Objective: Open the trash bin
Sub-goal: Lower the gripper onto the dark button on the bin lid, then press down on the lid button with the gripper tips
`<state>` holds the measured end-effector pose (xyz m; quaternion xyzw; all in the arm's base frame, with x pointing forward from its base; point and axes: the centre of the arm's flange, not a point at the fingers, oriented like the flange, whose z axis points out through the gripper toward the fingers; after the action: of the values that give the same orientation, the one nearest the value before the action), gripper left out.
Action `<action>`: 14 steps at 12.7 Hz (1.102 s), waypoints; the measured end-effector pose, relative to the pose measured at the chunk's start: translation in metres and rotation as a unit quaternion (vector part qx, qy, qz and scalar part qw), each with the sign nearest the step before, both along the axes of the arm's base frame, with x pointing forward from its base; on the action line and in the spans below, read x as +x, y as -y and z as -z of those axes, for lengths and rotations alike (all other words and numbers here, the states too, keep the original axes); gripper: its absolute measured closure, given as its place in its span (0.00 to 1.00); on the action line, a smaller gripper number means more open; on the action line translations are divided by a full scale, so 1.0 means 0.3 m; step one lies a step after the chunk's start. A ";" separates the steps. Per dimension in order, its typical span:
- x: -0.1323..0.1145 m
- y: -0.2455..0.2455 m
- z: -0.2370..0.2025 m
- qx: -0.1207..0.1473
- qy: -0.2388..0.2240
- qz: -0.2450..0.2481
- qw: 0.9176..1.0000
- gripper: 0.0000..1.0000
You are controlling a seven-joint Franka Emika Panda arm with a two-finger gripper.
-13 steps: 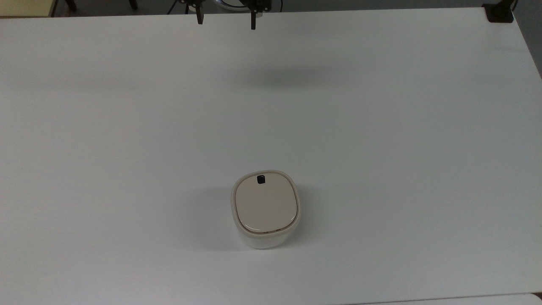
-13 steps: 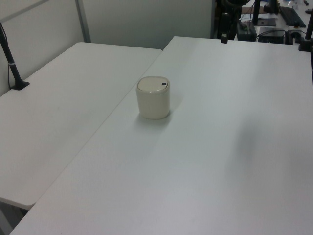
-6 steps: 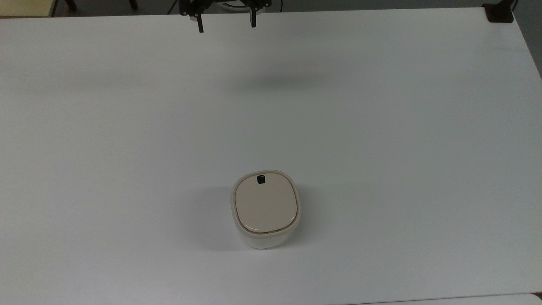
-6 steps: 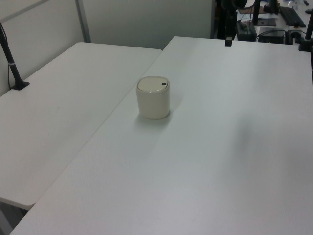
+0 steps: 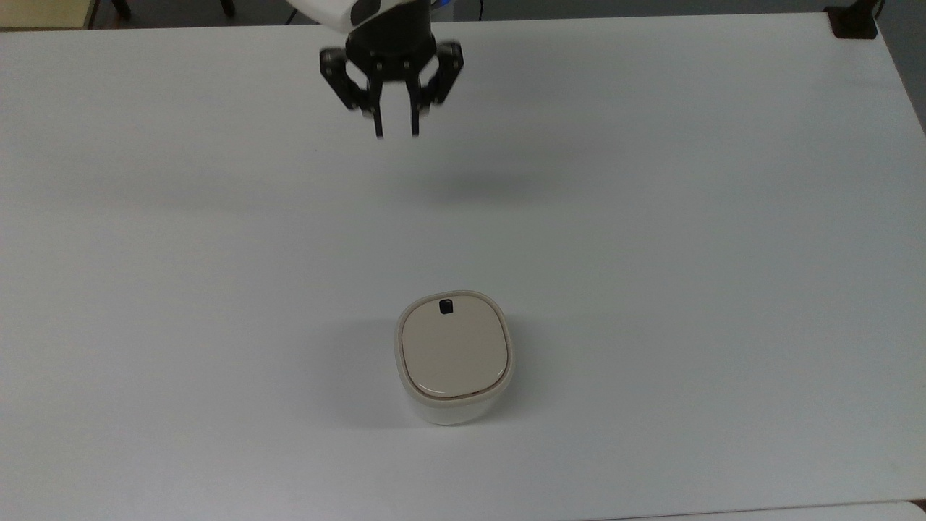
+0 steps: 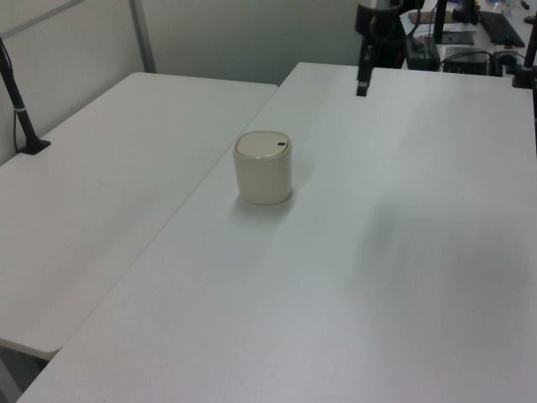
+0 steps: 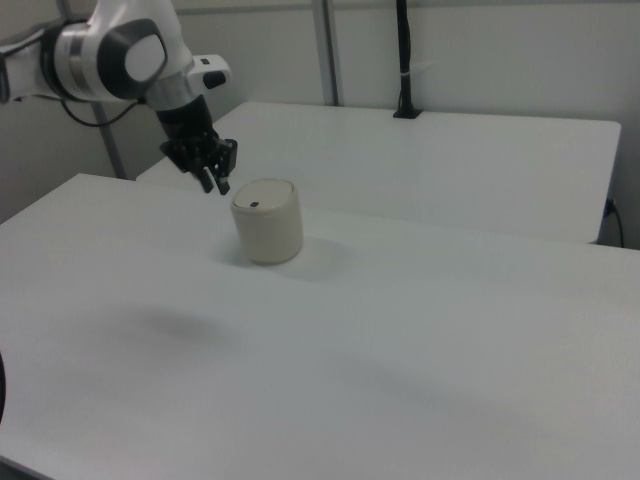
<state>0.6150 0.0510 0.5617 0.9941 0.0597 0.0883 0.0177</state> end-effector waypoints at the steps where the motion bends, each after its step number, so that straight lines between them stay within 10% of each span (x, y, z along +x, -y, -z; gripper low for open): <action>1: 0.043 -0.009 0.017 0.011 0.033 0.036 0.999 0.74; 4: 0.147 -0.040 0.083 0.049 0.107 0.119 0.986 0.99; 14: 0.314 -0.211 0.394 0.133 0.183 0.227 0.947 0.99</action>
<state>0.7093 0.1142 0.4436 0.9414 -0.1842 0.2694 -0.0850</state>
